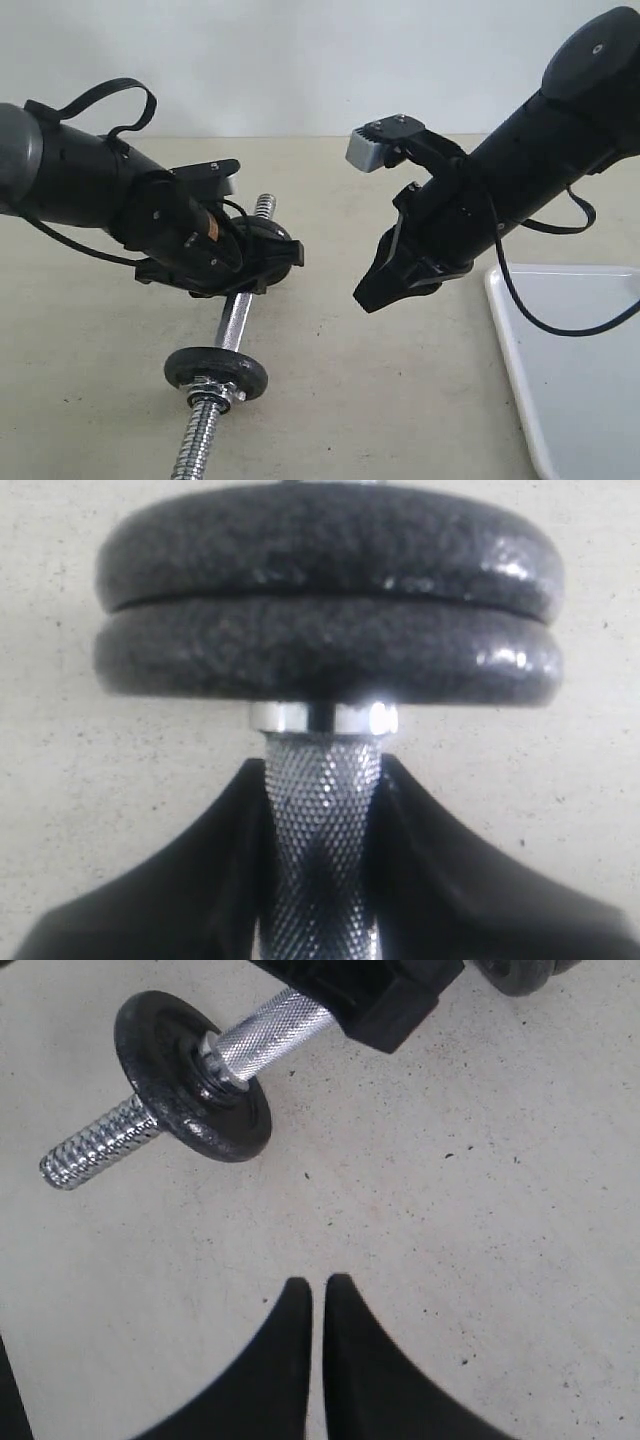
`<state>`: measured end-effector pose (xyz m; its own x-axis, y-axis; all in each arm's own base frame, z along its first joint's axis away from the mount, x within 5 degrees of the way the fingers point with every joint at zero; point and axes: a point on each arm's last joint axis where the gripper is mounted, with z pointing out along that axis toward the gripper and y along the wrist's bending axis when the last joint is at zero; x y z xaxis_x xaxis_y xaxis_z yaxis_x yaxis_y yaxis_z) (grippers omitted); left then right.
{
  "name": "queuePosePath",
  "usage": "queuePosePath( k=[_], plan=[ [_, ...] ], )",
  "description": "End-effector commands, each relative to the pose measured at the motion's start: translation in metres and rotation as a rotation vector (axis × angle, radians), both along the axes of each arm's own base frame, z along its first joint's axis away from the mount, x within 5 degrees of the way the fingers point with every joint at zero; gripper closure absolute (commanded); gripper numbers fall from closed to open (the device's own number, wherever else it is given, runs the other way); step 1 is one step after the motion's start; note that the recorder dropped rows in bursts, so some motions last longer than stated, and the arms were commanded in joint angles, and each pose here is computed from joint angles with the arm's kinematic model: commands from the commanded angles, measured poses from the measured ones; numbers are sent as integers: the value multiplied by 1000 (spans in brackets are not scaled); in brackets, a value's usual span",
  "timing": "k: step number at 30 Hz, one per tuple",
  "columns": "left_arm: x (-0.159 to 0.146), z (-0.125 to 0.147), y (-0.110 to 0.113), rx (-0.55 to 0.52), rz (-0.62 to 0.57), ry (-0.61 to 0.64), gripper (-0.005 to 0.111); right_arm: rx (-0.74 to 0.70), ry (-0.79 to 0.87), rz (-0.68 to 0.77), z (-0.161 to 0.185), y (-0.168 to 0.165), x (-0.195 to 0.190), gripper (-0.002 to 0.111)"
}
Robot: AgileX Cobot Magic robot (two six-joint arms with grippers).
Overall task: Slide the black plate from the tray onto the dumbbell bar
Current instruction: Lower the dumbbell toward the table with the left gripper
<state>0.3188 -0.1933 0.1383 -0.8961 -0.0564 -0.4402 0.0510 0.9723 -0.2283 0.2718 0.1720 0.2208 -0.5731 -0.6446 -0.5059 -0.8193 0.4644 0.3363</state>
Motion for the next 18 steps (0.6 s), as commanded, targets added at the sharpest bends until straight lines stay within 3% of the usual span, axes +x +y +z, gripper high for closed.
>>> queuePosePath(
  k=[1, 8, 10, 14, 18],
  plan=[
    [16, 32, -5, -101, -16, -174, 102, -3, -9, 9, 2, -2, 0, 108],
    [16, 32, -4, -86, -36, -181, 101, -4, -5, 13, 2, -2, 0, 108],
    [16, 31, -4, -75, -43, -179, 91, -4, -5, 13, 2, -2, 0, 108],
    [15, 30, -3, -43, -68, -170, 59, -4, -5, 13, 2, -2, 0, 108],
    [14, 29, -2, -35, -66, -159, 47, -4, -5, 13, 2, -2, 0, 108]
  ],
)
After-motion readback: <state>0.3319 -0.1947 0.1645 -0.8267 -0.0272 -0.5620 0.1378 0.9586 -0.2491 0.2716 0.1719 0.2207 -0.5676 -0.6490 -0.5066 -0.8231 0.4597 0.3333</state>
